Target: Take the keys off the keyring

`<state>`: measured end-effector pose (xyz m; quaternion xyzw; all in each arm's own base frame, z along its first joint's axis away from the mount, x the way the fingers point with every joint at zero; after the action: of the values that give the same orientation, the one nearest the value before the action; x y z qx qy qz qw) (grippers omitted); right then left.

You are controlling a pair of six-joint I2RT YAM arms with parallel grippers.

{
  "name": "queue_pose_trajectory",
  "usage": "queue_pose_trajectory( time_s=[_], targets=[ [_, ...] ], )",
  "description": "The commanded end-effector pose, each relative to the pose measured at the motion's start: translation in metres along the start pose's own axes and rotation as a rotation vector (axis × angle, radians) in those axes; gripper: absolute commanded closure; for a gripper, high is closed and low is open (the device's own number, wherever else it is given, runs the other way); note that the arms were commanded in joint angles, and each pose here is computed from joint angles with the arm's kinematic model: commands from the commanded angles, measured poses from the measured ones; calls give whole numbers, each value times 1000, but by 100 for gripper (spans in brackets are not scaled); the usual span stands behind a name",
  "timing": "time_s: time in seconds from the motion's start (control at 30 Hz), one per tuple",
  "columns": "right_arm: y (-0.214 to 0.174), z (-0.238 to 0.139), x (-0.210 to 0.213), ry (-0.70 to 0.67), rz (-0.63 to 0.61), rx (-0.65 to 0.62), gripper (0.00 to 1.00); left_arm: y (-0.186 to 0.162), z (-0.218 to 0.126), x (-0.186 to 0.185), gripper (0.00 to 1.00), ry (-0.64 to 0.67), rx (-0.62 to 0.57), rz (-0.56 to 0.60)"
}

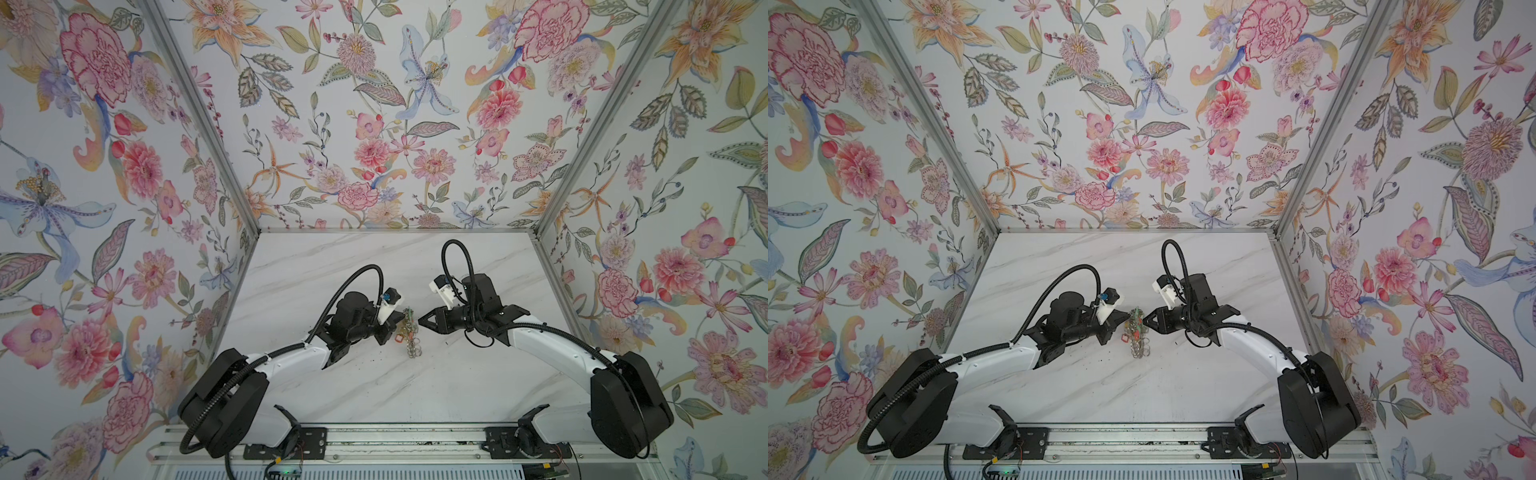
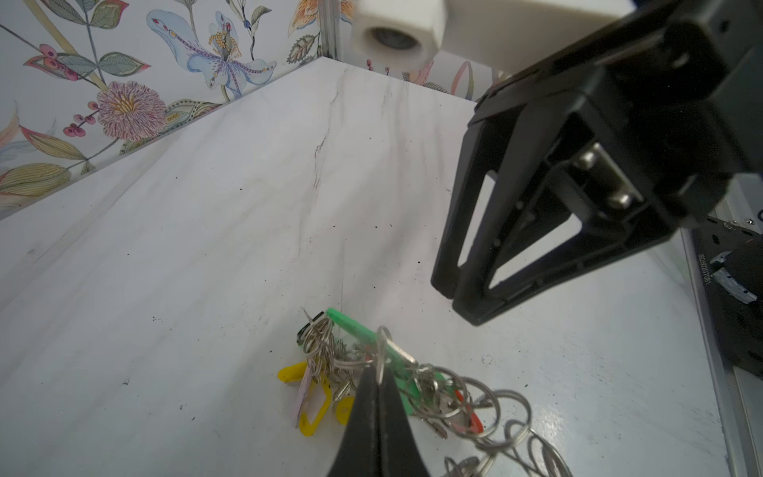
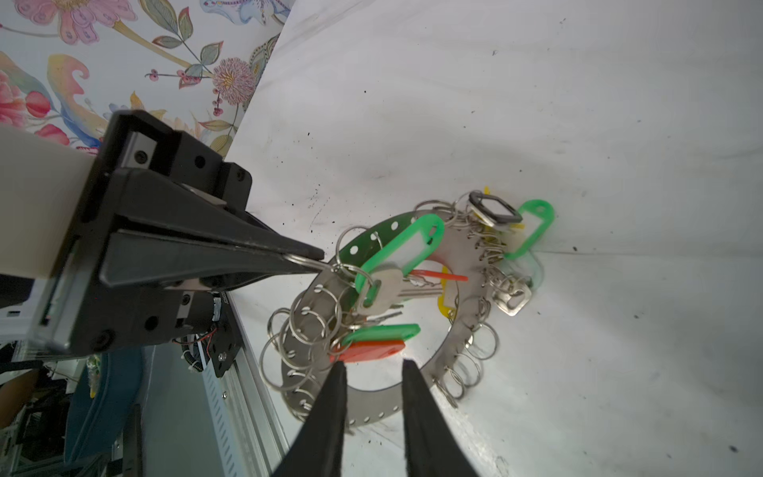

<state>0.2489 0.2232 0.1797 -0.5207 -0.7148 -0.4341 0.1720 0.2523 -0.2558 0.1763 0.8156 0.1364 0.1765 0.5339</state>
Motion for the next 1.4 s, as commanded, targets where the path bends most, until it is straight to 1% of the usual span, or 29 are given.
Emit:
queue_pose_trajectory(
  time_s=[0.0, 0.2, 0.3, 0.43, 0.7, 0.8, 0.9, 0.97, 1.07, 1.1, 1.27, 1.37],
  targets=[
    [2, 1, 3, -11, -50, -15, 67, 25, -8, -4, 100, -43, -147, 57],
    [0, -4, -6, -51, -83, -16, 59, 27, -5, -7, 100, -109, -166, 60],
    [-1, -6, -6, -4, -96, -26, 56, 29, -8, -11, 100, -144, -197, 68],
    [-6, -3, 11, 106, -137, -9, 54, 30, -8, -12, 100, -164, -202, 71],
    [-14, 0, 23, 149, -171, 20, 51, 32, -9, -12, 100, -172, -223, 63],
    [-14, 0, 21, 127, -172, 9, 51, 31, -9, -12, 100, -172, -220, 57],
    [-11, 2, 22, 134, -172, -1, 52, 32, -10, -12, 100, -172, -222, 56],
    [-11, 3, 22, 140, -172, -6, 54, 33, -12, -12, 100, -171, -228, 54],
    [-10, 3, 23, 141, -175, -7, 71, 33, -13, -13, 100, -165, -228, 54],
    [-10, 3, 23, 140, -177, -4, 73, 32, -14, -12, 100, -161, -224, 54],
    [-15, -4, 18, 107, -177, 5, 83, 32, -18, -13, 100, -150, -222, 62],
    [-16, -10, 16, 97, -174, -5, 84, 33, -19, -12, 100, -148, -226, 64]
  ],
)
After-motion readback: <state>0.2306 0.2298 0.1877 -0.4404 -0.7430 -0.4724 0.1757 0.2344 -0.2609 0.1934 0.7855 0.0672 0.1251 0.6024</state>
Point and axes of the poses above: each gripper's point midway between its finger pads, its own z axis out along the fingers, its own x axis along the line the jaws close on, y = z × x, the point moved 6 cm from there along -z, back along the fingers, and after that the axes turned 11 degrees about z, right-handed, at the moved point
